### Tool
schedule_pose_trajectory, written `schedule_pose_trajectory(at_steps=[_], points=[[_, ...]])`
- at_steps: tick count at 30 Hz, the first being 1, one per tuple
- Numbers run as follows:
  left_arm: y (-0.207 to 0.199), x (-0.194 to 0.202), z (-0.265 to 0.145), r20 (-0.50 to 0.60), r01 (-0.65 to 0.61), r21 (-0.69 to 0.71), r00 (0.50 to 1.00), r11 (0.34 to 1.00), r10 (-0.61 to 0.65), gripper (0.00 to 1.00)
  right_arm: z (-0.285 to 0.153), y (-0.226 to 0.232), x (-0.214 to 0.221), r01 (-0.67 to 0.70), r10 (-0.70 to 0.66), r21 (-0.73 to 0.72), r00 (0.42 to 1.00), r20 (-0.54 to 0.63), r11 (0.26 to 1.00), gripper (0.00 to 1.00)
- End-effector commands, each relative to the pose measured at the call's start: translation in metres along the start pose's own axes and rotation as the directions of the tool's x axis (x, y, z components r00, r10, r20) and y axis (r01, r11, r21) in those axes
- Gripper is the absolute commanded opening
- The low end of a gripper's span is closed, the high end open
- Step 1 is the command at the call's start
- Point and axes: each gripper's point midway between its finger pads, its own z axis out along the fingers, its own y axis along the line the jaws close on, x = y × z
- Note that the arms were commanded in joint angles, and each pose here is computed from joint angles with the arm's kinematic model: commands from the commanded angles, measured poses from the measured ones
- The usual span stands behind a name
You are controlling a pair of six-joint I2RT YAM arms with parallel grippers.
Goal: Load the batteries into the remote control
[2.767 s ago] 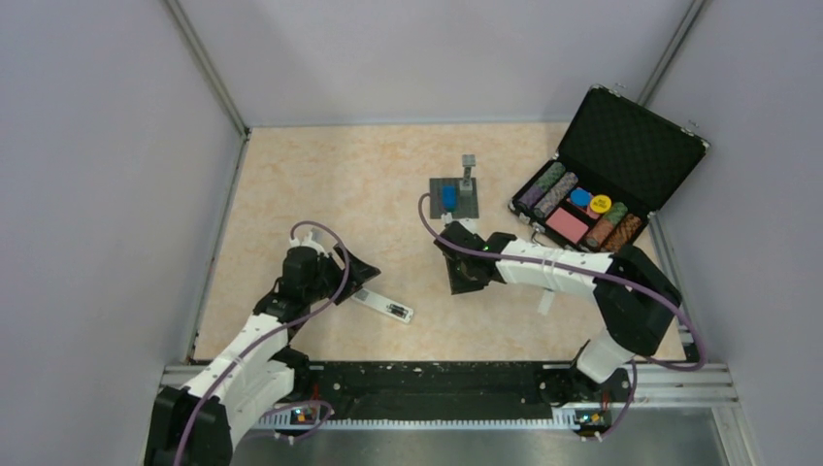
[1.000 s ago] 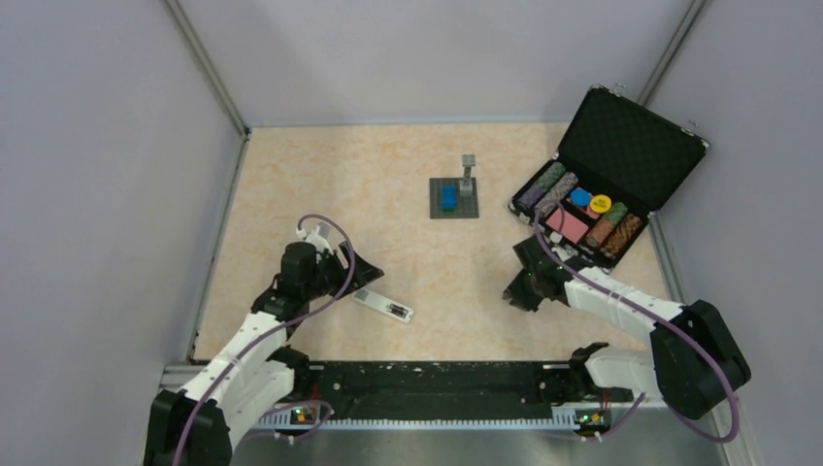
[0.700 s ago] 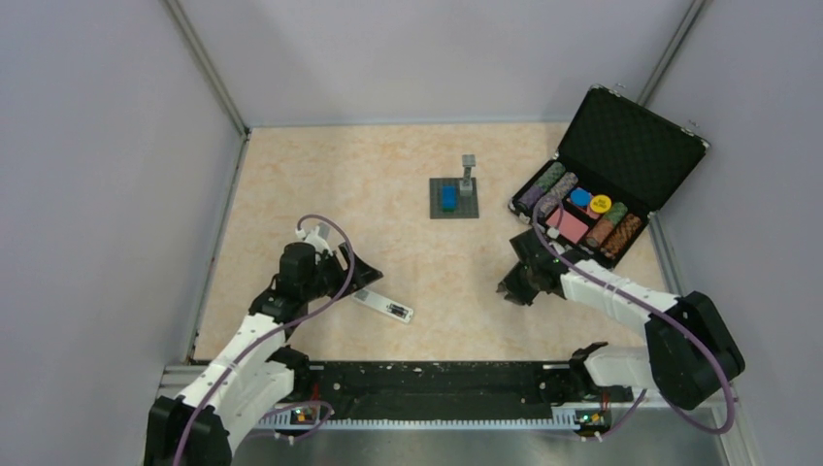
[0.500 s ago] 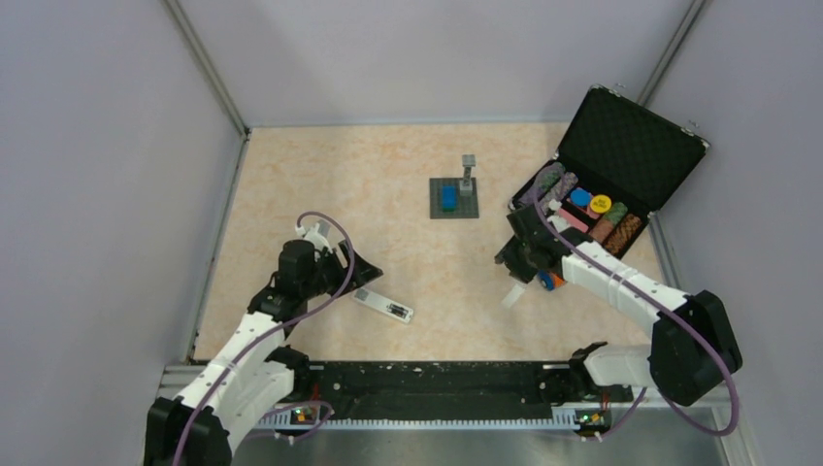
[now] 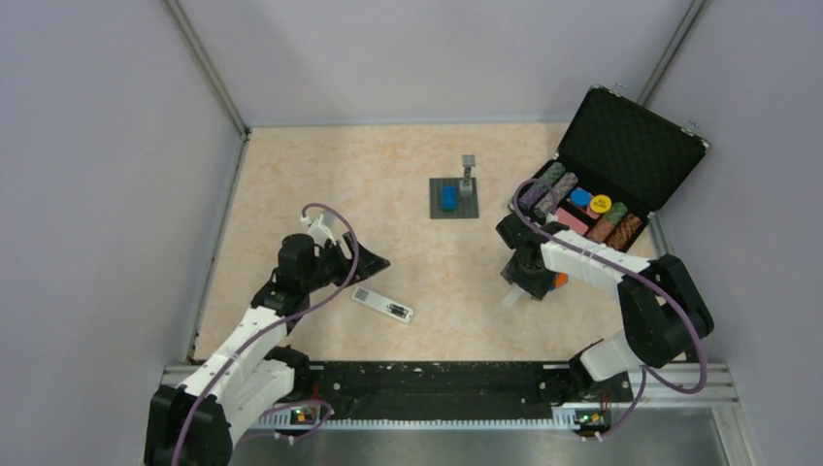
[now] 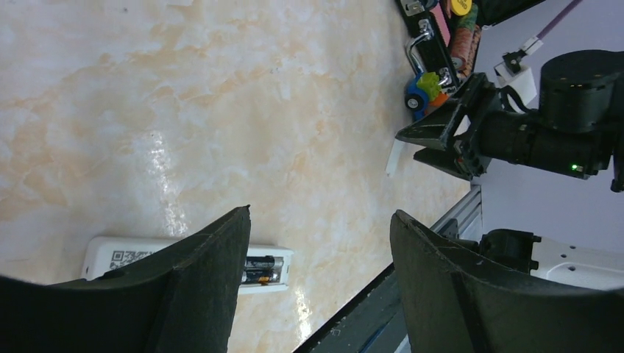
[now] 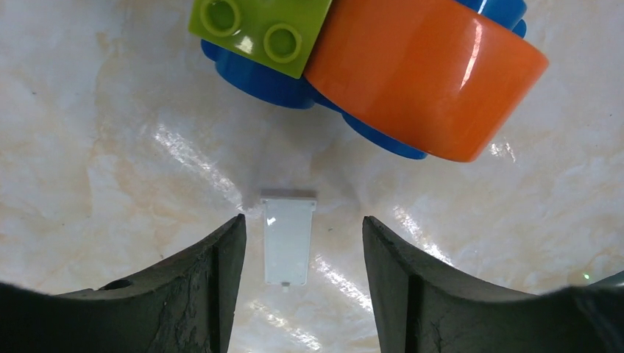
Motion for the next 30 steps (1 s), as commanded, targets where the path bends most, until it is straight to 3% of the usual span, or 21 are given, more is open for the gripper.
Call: schedule_pose_trajectory(at_steps=[1,13,30], points=[[-0.030,-0.020,0.003,0.057,-0.072,0.122,0.996,0.990,0.065,0.74,0.001,-0.001,-0.008,0.001,-0.001,0.036,1.000,0.016,0.999,0.59],[-0.028,-0.023,0.003,0.072,-0.067,0.108,0.996,0.992,0.059,0.74,0.019,-0.002,-0.007,-0.013,0.015,0.054,0.999,-0.029,0.998,0.51],[-0.021,-0.018,-0.002,0.072,-0.068,0.073,0.995,0.995,0.063,0.74,-0.009,0.013,-0.018,0.056,-0.057,-0.053,0.998,-0.018,0.997,0.54]])
